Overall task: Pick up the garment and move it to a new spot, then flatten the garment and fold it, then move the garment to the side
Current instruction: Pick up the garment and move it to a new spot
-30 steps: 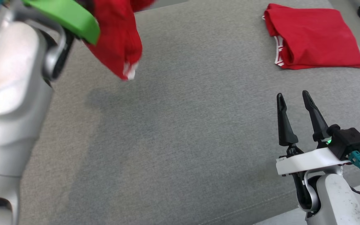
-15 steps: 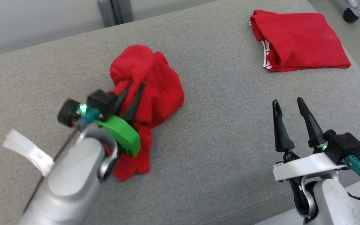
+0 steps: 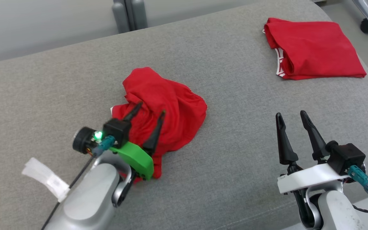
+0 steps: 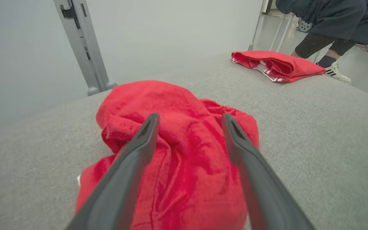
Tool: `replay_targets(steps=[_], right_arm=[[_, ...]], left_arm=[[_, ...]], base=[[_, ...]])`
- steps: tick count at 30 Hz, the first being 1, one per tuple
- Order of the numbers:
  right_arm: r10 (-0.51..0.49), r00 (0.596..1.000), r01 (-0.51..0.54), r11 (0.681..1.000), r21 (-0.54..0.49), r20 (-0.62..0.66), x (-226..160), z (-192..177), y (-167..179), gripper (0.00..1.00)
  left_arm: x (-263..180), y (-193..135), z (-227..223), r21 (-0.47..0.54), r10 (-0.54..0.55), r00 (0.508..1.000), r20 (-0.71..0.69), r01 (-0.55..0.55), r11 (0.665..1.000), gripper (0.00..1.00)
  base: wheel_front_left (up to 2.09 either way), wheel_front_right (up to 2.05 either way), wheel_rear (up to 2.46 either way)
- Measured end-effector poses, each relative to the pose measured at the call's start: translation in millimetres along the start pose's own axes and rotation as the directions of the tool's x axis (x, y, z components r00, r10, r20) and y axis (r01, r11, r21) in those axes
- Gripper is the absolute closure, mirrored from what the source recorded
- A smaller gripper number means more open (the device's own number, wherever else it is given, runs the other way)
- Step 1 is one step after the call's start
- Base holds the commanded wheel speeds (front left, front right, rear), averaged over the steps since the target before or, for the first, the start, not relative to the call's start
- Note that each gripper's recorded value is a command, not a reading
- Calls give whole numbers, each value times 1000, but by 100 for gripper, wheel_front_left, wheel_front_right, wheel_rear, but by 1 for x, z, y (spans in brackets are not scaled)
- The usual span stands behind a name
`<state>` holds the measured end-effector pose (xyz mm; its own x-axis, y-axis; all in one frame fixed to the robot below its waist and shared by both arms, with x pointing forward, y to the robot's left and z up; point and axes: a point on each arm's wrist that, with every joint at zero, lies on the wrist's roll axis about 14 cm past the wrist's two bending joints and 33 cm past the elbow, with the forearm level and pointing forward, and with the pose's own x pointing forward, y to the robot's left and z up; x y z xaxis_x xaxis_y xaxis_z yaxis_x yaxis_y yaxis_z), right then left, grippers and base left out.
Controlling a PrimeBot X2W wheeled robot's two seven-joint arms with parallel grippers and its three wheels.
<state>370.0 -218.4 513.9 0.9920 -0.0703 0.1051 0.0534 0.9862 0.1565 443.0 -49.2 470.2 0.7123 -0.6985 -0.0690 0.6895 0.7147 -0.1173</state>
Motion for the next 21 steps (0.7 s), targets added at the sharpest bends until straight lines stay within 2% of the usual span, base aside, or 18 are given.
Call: replay_targets(steps=[5, 9, 13, 21], right_arm=[[14, 1000, -14, 1000, 2, -1, 2, -1, 4, 0], [39, 999, -39, 999, 9, 1, 5, -2, 13, 0], [67, 998, -67, 998, 14, -4, 6, -4, 22, 0], [122, 992, -122, 992, 17, -8, 11, -7, 41, 0]], left_arm=[[-21, 32, 38, 18, 118, 985, 128, -121, 992, 0], [-53, 70, 61, 23, 261, 943, 209, -271, 962, 0], [-94, 104, 69, 26, 395, 885, 247, -414, 910, 0], [-185, 150, 61, 30, 617, 747, 248, -643, 766, 0]], base=[[0, 0, 0], [0, 0, 0], [0, 0, 0], [0, 0, 0]])
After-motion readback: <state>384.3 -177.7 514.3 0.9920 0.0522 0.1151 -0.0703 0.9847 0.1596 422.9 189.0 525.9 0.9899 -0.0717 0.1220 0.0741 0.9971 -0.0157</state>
